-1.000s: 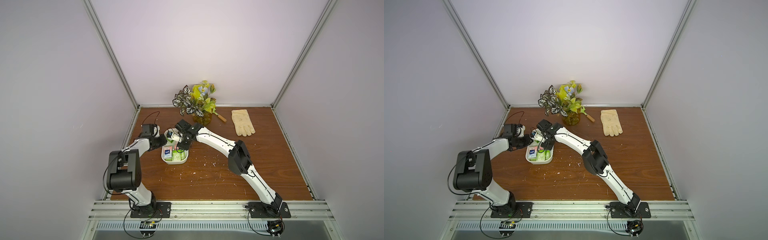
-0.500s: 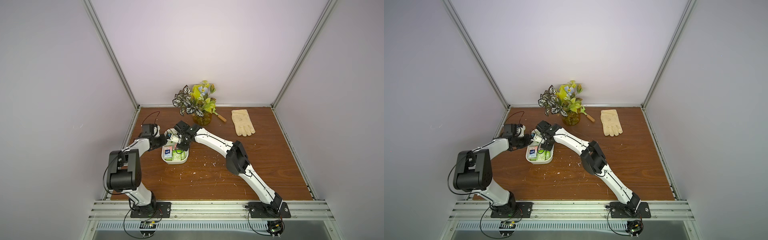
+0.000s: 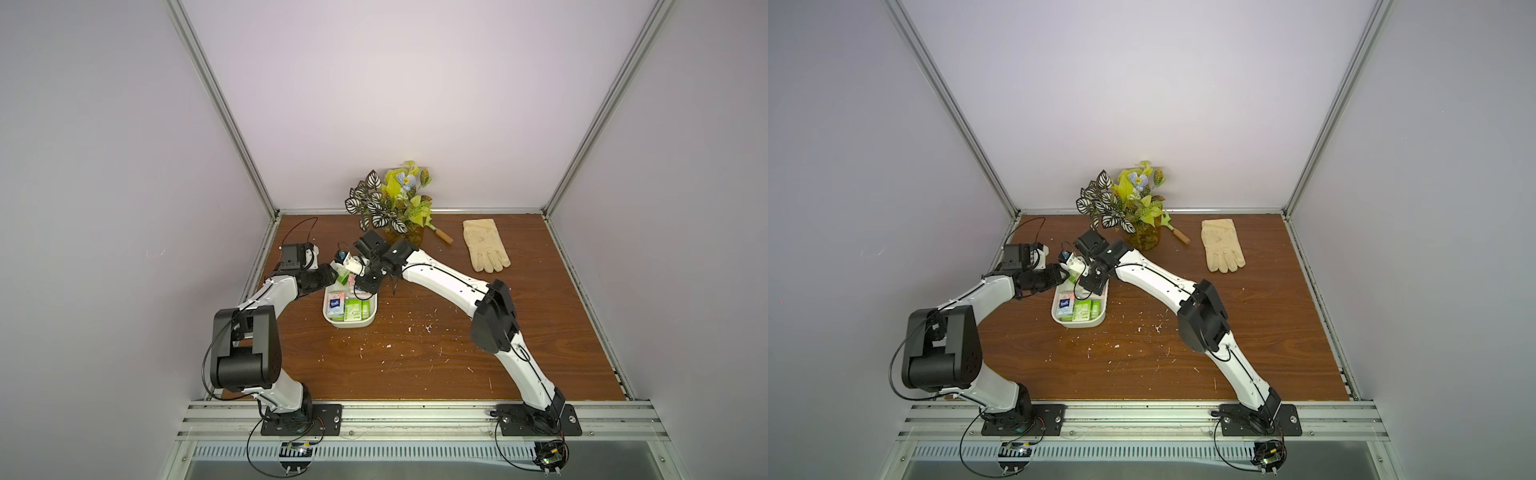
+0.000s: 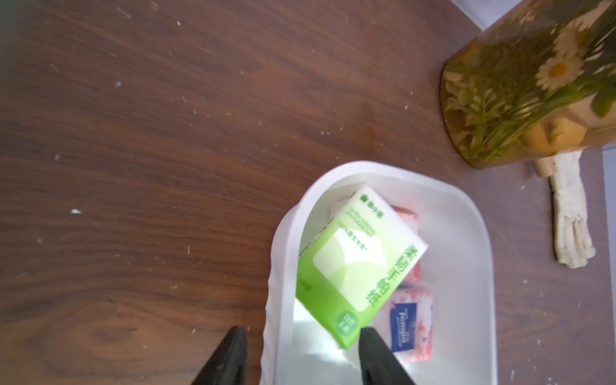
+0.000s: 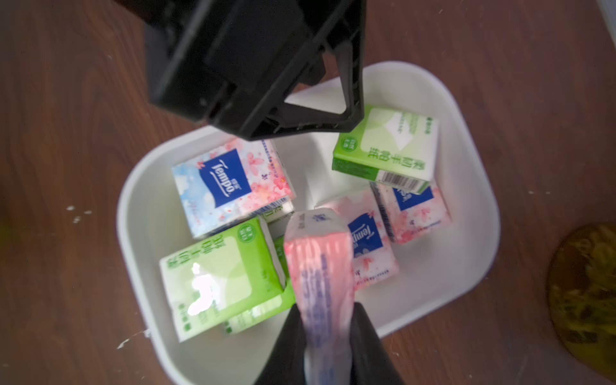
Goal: Take the pocket tissues out of the storage box
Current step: Pick up the pocket tissues from the storage box, then place the pocket tissues at the center of the board.
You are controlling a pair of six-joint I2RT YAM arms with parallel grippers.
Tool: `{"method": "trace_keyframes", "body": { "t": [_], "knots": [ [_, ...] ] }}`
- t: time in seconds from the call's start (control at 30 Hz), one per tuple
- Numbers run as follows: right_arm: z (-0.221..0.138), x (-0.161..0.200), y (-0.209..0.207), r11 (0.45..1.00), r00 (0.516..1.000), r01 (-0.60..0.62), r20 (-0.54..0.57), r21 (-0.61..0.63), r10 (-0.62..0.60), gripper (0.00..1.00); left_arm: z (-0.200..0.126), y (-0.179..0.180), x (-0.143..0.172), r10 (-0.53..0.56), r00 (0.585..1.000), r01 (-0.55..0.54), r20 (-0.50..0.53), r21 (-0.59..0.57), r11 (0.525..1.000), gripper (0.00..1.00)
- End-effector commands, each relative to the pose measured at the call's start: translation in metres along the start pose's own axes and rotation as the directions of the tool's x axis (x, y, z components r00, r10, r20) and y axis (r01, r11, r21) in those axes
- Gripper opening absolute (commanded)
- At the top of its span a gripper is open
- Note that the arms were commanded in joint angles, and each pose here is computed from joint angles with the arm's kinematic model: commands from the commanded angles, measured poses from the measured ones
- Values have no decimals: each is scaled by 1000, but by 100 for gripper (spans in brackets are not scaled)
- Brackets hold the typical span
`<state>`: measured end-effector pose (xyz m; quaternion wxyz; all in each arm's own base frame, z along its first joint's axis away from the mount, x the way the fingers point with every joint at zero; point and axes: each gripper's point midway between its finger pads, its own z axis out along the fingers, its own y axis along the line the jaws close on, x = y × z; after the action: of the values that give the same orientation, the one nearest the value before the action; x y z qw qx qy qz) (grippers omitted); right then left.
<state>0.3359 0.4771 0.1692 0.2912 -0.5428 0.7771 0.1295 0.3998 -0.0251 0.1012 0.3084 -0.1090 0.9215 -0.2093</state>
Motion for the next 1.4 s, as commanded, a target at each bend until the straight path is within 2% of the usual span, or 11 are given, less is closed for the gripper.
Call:
{"method": "trace_keyframes", "body": {
  "t": [0.0,0.07,0.17,0.27,0.4,0.47,0.57,0.73,1.03,1.2,1.37],
  "knots": [
    [-64,-40,-11,994,975,-107,202,40,97,19,-25,-5,-21,30,998,-28,63,-28,999,56],
    [-80,-36,-13,986,956,-163,253,33,150,19,-35,-7,-27,41,995,-37,93,-45,998,62],
    [-105,-25,-19,960,897,-279,353,-11,264,19,-50,-8,-33,57,988,-47,144,-72,996,72],
    [-127,-3,-32,909,801,-408,443,-90,403,18,-62,-9,-36,64,979,-47,195,-87,995,81],
    [-147,37,-56,798,637,-554,497,-237,589,16,-72,-8,-36,61,966,-38,251,-97,995,87],
    [-146,58,-66,743,576,-608,489,-279,655,15,-74,-6,-34,56,963,-30,265,-102,994,89],
    [-140,83,-76,675,511,-661,462,-327,724,14,-75,-6,-27,49,960,-25,275,-92,995,92],
    [-124,103,-87,545,369,-704,422,-456,828,14,-77,-5,-18,51,956,-27,289,-85,996,97],
    [-58,113,-92,222,106,-712,211,-666,972,12,-72,-3,-11,43,960,-23,277,-74,997,100],
    [-21,124,-91,126,47,-738,136,-663,990,12,-67,-4,-7,36,966,-21,257,-60,998,100],
    [4,137,-88,90,29,-777,107,-622,994,12,-63,-4,-5,29,969,-19,245,-46,999,100]
  ]
}}
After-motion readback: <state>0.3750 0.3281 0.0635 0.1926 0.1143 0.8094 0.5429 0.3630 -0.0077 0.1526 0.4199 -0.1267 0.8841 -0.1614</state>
